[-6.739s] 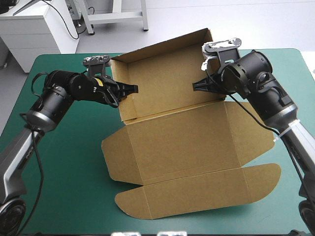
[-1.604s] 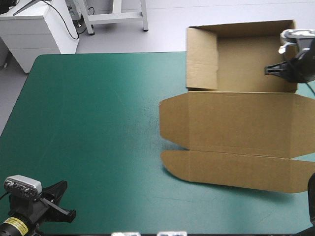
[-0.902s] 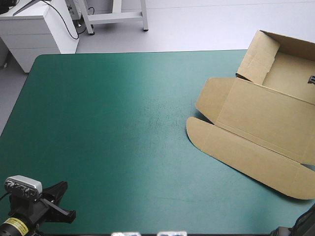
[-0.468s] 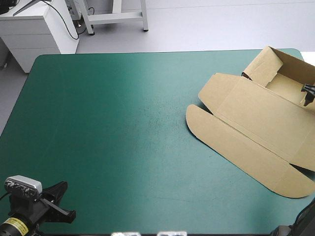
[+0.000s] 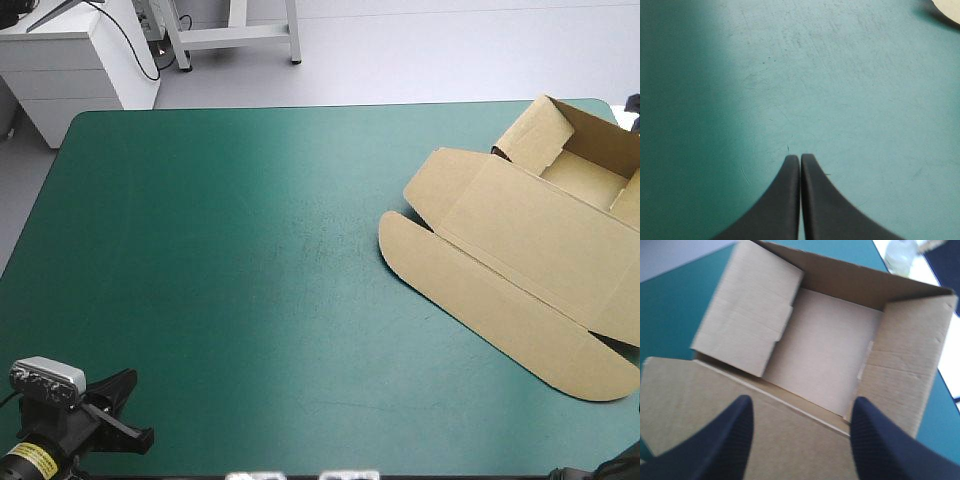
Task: Fold the box
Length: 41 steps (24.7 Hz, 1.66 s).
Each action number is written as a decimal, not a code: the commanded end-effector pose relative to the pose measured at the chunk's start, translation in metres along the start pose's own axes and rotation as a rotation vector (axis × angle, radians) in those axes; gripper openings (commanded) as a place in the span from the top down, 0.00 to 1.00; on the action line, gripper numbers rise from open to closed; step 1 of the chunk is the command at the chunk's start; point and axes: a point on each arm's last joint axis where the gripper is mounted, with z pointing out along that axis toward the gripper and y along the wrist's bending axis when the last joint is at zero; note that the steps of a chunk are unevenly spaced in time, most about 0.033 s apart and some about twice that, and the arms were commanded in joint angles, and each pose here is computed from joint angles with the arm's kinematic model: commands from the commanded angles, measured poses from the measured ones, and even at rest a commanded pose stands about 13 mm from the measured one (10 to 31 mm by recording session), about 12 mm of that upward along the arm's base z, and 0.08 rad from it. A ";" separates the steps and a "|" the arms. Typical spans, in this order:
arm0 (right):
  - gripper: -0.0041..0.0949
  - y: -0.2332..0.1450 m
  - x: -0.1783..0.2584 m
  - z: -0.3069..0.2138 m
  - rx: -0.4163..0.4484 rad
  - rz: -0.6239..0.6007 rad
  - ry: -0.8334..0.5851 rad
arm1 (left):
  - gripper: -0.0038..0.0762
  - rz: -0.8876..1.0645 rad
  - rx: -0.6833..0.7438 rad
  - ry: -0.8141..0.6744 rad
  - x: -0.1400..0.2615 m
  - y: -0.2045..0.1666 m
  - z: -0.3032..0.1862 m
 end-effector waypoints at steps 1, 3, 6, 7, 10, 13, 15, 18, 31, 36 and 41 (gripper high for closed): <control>0.86 0.045 0.002 -0.048 -0.094 -0.129 -0.101 | 0.96 -0.006 0.013 -0.075 -0.011 -0.001 -0.003; 0.96 0.063 0.005 -0.053 -0.134 -0.169 -0.106 | 0.96 -0.006 0.013 -0.075 -0.011 -0.001 -0.003; 0.97 0.095 0.020 -0.055 -0.208 -0.249 -0.075 | 0.96 -0.004 0.012 -0.075 -0.011 -0.001 -0.003; 0.97 0.106 0.028 -0.054 -0.234 -0.287 -0.053 | 0.96 -0.004 0.011 -0.075 -0.011 -0.001 -0.003; 0.98 0.133 0.058 -0.053 -0.292 -0.390 0.013 | 0.96 -0.004 0.011 -0.075 -0.011 -0.001 -0.003; 0.98 0.153 0.090 -0.062 -0.324 -0.495 -0.012 | 0.96 -0.004 0.011 -0.075 -0.011 -0.001 -0.003; 0.98 0.158 0.112 -0.071 -0.339 -0.548 -0.003 | 0.96 -0.004 0.011 -0.075 -0.011 -0.001 -0.003; 0.98 0.156 0.152 -0.082 -0.366 -0.611 0.035 | 0.96 -0.004 0.011 -0.075 -0.011 -0.001 -0.003; 0.98 0.048 0.315 -0.128 -0.296 -0.482 -0.350 | 0.96 -0.004 0.011 -0.075 -0.011 -0.001 -0.003; 0.98 0.037 0.336 -0.126 -0.320 -0.463 -0.484 | 0.96 -0.004 0.011 -0.075 -0.011 -0.001 -0.003; 0.98 0.032 0.351 -0.113 -0.317 -0.465 -0.470 | 0.96 0.006 0.020 -0.091 -0.011 -0.002 -0.001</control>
